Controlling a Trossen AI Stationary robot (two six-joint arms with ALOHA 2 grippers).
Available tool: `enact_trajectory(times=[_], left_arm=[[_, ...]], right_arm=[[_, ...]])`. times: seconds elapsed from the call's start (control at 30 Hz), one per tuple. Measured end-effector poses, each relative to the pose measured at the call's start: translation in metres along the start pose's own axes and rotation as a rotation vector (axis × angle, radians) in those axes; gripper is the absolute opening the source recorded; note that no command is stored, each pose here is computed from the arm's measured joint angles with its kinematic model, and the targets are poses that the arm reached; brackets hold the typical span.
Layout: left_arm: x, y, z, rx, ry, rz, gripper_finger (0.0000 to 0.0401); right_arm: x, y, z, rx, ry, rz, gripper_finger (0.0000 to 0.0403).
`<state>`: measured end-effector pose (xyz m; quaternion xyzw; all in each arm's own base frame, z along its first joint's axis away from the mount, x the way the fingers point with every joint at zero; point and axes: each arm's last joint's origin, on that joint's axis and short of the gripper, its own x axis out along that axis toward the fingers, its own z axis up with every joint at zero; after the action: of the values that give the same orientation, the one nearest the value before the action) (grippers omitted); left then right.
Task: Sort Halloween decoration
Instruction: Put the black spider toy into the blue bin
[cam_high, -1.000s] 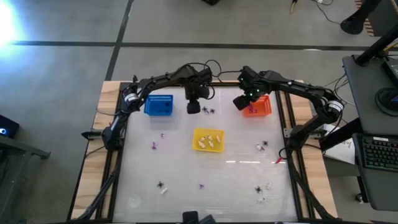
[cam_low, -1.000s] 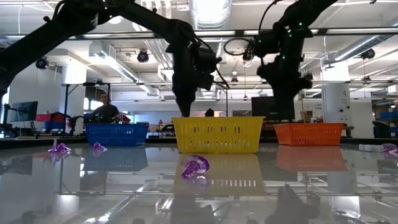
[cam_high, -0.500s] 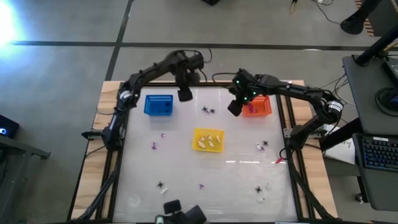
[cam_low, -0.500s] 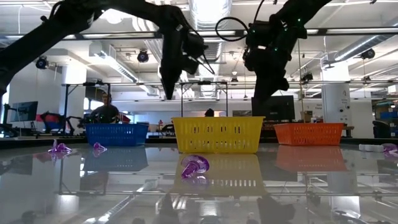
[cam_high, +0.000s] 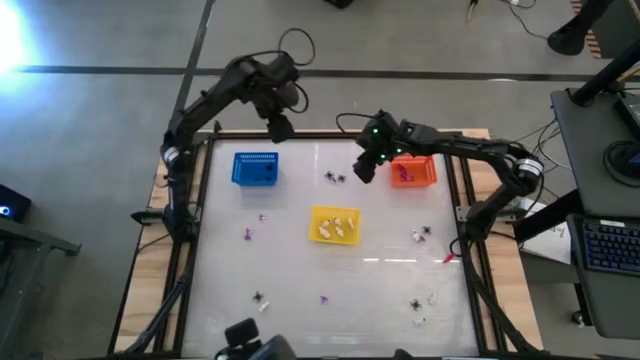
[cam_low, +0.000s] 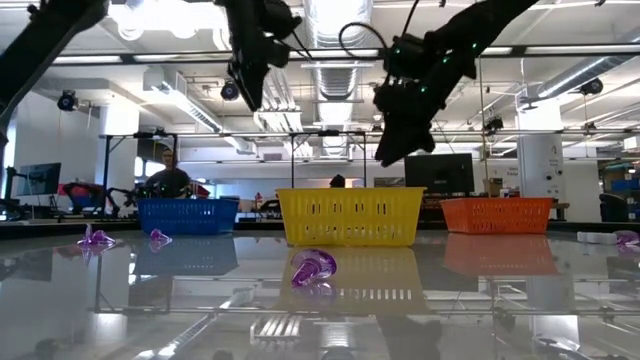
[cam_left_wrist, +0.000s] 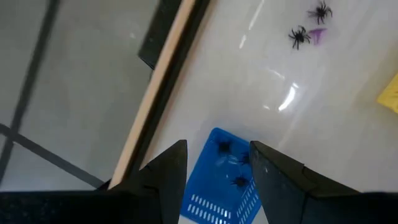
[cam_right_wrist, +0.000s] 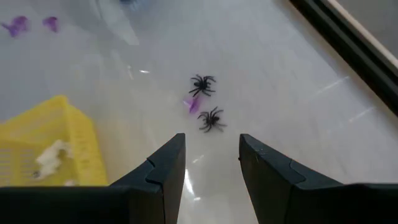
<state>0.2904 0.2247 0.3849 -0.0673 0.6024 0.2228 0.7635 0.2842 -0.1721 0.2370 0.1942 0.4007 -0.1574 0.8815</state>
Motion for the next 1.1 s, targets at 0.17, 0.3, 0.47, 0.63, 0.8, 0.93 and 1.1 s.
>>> enact_trajectory(times=[0.17, 0.3, 0.47, 0.63, 0.8, 0.93, 1.1], left_arm=[[-0.034, 0.000, -0.016, -0.030, -0.075, 0.041, 0.0157], [-0.055, -0.001, -0.027, -0.052, -0.126, 0.053, 0.0157], [-0.069, -0.001, -0.036, -0.058, -0.161, 0.061, 0.0157], [-0.078, -0.002, -0.042, -0.061, -0.186, 0.067, 0.0157], [-0.087, -0.003, -0.048, -0.063, -0.208, 0.072, 0.0157], [-0.090, -0.003, -0.050, -0.062, -0.217, 0.074, 0.0157], [-0.091, -0.003, -0.051, -0.062, -0.218, 0.075, 0.0157]], right_arm=[[0.032, -0.002, -0.006, -0.072, 0.052, 0.009, 0.0141], [0.053, -0.005, -0.011, -0.089, 0.084, 0.012, 0.0141], [0.069, -0.007, -0.011, -0.105, 0.065, 0.015, 0.0141], [0.080, -0.006, -0.014, -0.166, 0.067, 0.024, 0.0141], [0.094, -0.005, -0.019, -0.197, 0.082, 0.032, 0.0141], [0.104, -0.004, -0.021, -0.205, 0.080, 0.034, 0.0141], [0.114, -0.008, -0.026, -0.198, 0.100, -0.012, 0.0141]])
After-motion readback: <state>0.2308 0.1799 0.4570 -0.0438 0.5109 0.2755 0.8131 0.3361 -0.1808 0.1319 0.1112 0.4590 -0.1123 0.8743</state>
